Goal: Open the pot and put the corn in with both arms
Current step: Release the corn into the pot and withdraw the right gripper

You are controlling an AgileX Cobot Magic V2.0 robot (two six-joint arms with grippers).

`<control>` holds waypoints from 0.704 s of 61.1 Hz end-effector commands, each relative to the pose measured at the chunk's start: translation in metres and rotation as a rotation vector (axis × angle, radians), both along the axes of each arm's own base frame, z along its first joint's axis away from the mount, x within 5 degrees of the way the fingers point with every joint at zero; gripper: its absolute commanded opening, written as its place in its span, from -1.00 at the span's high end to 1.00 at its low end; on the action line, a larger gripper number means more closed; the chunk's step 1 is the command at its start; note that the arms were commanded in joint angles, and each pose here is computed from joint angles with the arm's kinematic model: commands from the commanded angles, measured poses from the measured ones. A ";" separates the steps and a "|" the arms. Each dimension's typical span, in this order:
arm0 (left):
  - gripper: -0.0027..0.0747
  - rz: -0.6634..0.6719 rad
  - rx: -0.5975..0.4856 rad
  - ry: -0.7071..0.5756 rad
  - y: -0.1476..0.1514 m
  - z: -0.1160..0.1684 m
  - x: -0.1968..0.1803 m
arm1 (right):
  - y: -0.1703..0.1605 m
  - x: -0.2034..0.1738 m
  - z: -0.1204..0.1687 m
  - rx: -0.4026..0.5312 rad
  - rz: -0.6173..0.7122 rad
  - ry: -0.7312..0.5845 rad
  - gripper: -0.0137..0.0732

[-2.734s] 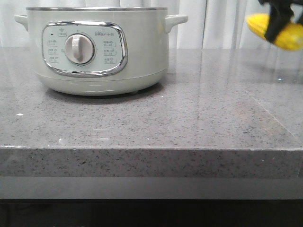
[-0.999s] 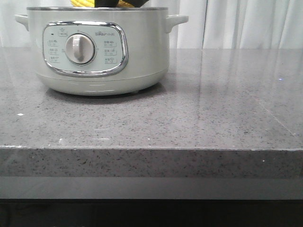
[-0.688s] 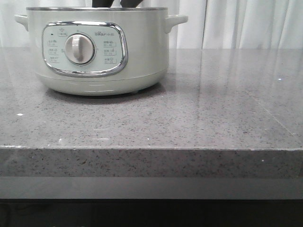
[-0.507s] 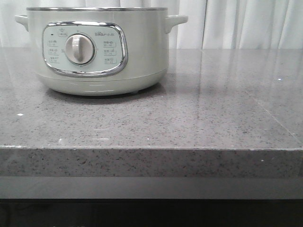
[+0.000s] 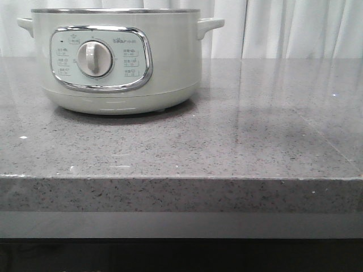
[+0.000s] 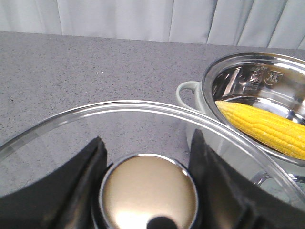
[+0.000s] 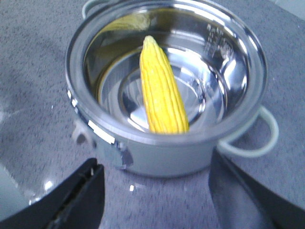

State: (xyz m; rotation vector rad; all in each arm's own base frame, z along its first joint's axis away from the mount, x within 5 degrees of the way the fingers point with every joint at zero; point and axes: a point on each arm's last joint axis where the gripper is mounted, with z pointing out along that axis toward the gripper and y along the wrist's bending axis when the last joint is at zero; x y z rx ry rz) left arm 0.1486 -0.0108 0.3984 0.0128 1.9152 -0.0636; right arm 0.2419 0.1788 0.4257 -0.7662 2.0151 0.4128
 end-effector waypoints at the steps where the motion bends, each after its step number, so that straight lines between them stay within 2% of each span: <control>1: 0.25 -0.007 -0.021 -0.197 0.000 0.028 -0.003 | -0.018 -0.022 0.014 0.081 -0.018 -0.102 -0.44; 43: 0.25 -0.007 -0.021 -0.197 0.000 0.028 -0.003 | -0.086 -0.122 -0.062 0.093 -0.025 -0.071 -0.44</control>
